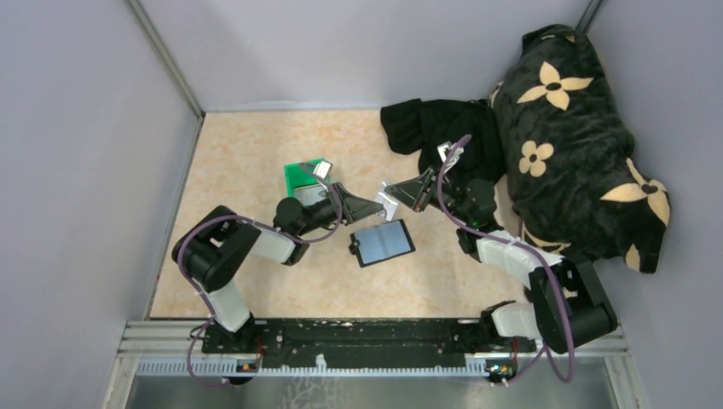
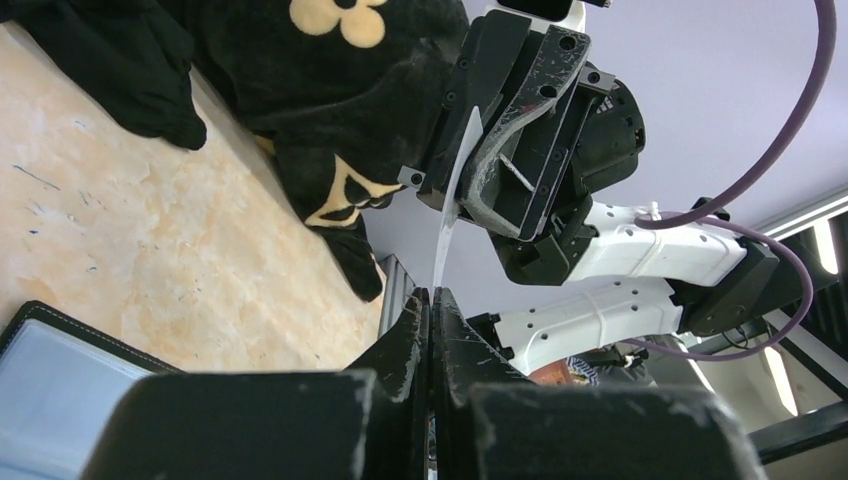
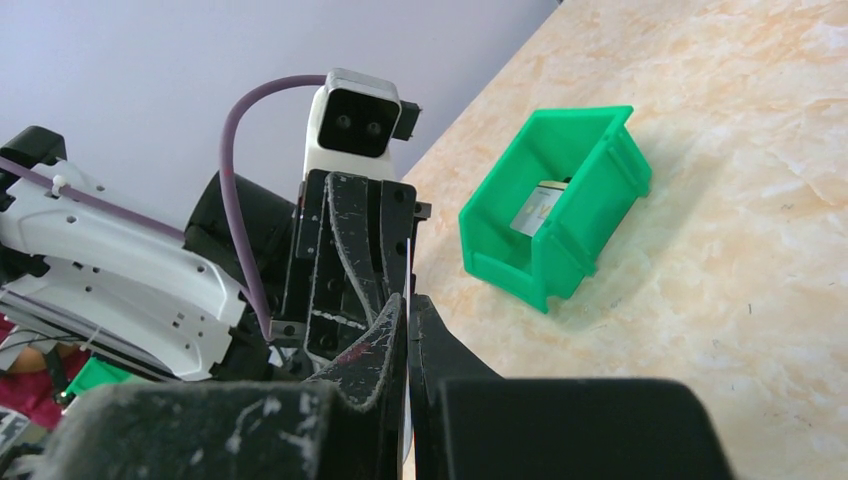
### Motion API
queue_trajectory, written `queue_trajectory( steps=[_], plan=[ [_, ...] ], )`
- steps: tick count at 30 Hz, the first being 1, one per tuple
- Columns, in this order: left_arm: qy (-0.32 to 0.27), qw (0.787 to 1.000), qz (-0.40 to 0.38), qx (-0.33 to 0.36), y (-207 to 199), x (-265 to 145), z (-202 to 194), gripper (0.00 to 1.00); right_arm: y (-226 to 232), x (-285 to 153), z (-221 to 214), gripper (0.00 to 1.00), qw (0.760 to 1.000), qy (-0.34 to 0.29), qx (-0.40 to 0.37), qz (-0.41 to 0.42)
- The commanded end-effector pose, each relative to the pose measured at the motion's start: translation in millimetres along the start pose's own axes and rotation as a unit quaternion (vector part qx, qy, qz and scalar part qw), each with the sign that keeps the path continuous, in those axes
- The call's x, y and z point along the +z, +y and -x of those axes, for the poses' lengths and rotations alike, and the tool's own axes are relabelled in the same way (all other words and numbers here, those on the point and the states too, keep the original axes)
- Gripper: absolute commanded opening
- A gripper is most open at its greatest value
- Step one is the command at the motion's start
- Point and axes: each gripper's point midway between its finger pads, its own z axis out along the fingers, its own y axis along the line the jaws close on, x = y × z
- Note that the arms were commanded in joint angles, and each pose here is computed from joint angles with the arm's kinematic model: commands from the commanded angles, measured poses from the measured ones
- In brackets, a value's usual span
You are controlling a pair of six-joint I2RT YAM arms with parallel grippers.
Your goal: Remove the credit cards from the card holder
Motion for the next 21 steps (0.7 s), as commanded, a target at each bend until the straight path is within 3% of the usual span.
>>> queue_trajectory(
  steps=[1,21],
  plan=[
    [-0.038,0.990,-0.112,0.076,-55,-5,18,0.00,14,0,13,0.00,0.999,-0.019,-0.026,0.022],
    [-0.089,0.987,-0.091,0.101,-57,-34,60,0.00,12,-12,6,0.00,0.999,-0.015,-0.033,-0.004]
  ],
)
